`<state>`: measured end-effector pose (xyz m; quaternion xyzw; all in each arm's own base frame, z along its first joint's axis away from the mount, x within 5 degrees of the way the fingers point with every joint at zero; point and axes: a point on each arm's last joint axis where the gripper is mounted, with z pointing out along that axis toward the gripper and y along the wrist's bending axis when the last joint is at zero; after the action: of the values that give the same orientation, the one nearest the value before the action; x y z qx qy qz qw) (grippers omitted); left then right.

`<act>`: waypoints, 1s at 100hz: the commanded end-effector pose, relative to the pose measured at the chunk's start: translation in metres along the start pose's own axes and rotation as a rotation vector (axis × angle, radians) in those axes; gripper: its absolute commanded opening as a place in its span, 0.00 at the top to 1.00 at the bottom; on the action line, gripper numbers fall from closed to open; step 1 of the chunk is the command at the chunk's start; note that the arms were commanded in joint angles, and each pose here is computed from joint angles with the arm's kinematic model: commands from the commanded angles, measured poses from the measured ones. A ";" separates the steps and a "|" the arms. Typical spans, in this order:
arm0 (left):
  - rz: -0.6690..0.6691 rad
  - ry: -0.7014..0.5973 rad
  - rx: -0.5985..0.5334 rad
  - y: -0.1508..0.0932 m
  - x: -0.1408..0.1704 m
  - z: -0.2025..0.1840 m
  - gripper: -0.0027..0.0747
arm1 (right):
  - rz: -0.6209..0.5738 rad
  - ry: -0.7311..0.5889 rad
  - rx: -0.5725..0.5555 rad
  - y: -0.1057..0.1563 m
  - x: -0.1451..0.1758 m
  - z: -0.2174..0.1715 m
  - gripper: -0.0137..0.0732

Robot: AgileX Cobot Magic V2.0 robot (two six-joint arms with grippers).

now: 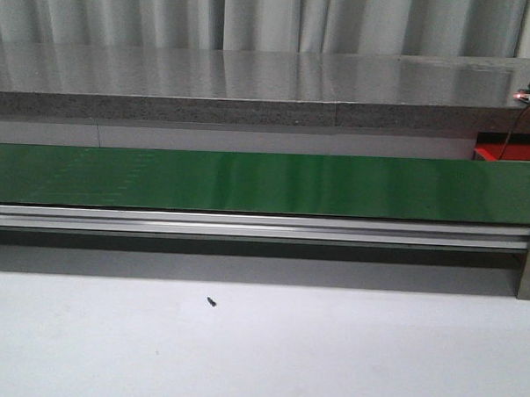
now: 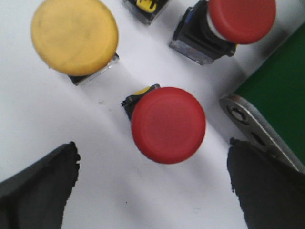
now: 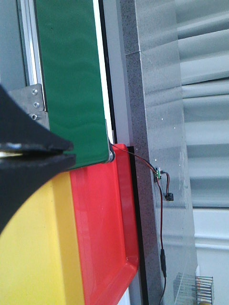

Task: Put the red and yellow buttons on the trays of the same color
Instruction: 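Lower the left gripper onto a red-capped button and close on it, then carry the red button onto the green belt and open the left gripper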

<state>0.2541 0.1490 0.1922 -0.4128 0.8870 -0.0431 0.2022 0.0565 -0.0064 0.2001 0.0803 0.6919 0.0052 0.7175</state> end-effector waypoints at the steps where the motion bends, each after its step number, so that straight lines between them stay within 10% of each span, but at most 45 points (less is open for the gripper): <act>1: -0.025 -0.090 0.030 -0.005 -0.013 -0.009 0.16 | -0.011 -0.114 -0.025 0.003 -0.015 -0.003 0.98; 24: -0.051 -0.103 0.038 -0.005 -0.015 -0.002 0.18 | -0.011 -0.114 -0.025 0.003 -0.015 -0.003 0.98; 67: -0.052 -0.140 0.038 -0.004 -0.019 0.002 0.68 | -0.011 -0.114 -0.025 0.003 -0.015 -0.003 0.98; 100: 0.007 -0.098 0.041 -0.006 -0.013 -0.011 0.77 | -0.011 -0.114 -0.025 0.003 -0.015 -0.003 0.98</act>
<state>0.2616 0.1538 0.1807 -0.4222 0.8803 -0.0445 0.2118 0.0565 -0.0064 0.2001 0.0803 0.6919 0.0052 0.7175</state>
